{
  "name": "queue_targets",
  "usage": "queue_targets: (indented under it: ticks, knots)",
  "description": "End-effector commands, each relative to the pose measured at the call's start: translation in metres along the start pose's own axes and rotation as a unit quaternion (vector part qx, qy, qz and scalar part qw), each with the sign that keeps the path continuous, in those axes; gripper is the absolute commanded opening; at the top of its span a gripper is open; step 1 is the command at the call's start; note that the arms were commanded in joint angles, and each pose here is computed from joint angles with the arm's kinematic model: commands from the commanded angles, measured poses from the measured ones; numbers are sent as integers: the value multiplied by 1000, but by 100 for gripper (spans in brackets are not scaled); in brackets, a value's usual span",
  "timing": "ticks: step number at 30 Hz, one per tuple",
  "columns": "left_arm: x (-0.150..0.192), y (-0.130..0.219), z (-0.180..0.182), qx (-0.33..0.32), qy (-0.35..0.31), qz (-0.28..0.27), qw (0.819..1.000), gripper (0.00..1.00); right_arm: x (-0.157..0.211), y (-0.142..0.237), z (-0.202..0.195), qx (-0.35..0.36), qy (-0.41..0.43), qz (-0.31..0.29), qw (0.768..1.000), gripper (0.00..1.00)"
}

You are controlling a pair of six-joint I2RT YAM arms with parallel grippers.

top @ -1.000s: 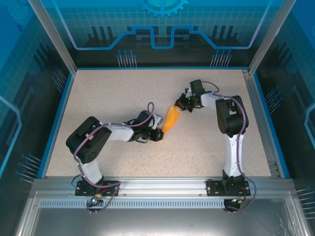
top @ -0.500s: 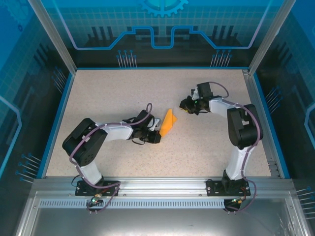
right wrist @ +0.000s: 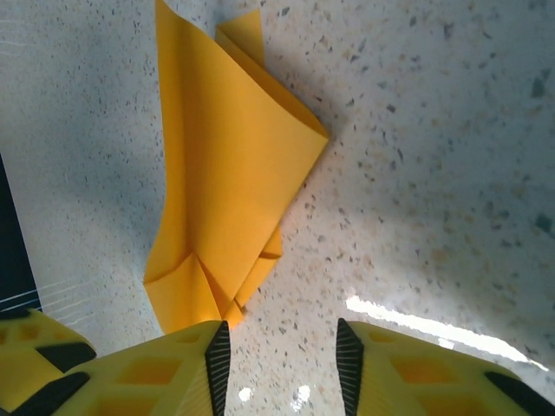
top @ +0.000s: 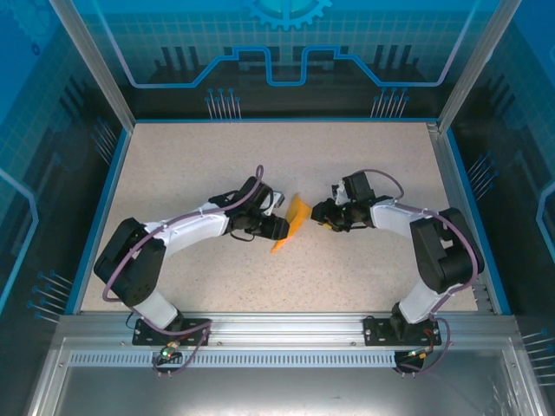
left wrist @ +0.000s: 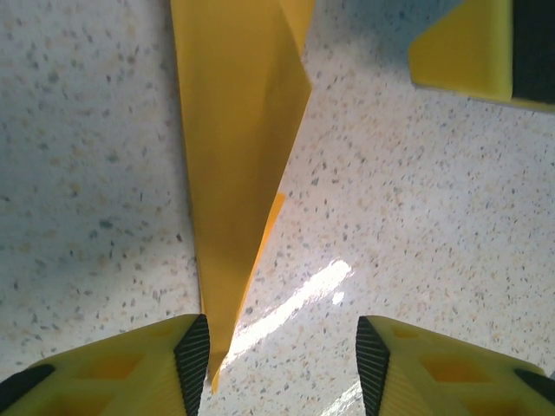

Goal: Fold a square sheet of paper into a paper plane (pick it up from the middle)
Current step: Move a paper plane to the center of the table.

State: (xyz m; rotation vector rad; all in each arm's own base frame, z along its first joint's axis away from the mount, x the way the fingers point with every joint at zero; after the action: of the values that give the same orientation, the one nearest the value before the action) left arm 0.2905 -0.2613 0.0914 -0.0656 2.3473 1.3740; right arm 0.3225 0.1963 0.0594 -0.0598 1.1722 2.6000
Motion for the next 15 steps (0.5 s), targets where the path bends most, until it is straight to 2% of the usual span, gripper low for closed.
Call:
queue_targets:
  ticks: [1, 9, 13, 15]
  knots:
    - [3, -7, -1, -34, -36, 28, 998, 53, 5, 5, 11, -15, 9, -8, 1000, 42]
    - [-5, -32, 10, -96, -54, 49, 993, 53, 19, 10, 8, -20, 4, -9, 1000, 43]
    - [-5, -38, 27, -145, -48, 54, 987, 47, 24, 13, 6, -19, 3, -10, 1000, 44]
    - [-5, -41, 27, -143, -46, 53, 987, 42, 27, 14, 6, -20, 3, -9, 1000, 44]
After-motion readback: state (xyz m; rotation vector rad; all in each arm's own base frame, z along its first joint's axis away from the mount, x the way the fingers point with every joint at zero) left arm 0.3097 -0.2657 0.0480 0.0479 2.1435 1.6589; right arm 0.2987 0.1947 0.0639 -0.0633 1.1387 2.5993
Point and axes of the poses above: each hand's point on the last joint's axis, 136 mm out from that joint toward the fingers, its own y axis back along the fingers, its own z axis along the line the jaws close on, x = y × z, the point moved 1 cm from there along y, back along the fingers, and after that the axes turned 2 degrees about y, right-handed, at the moved point
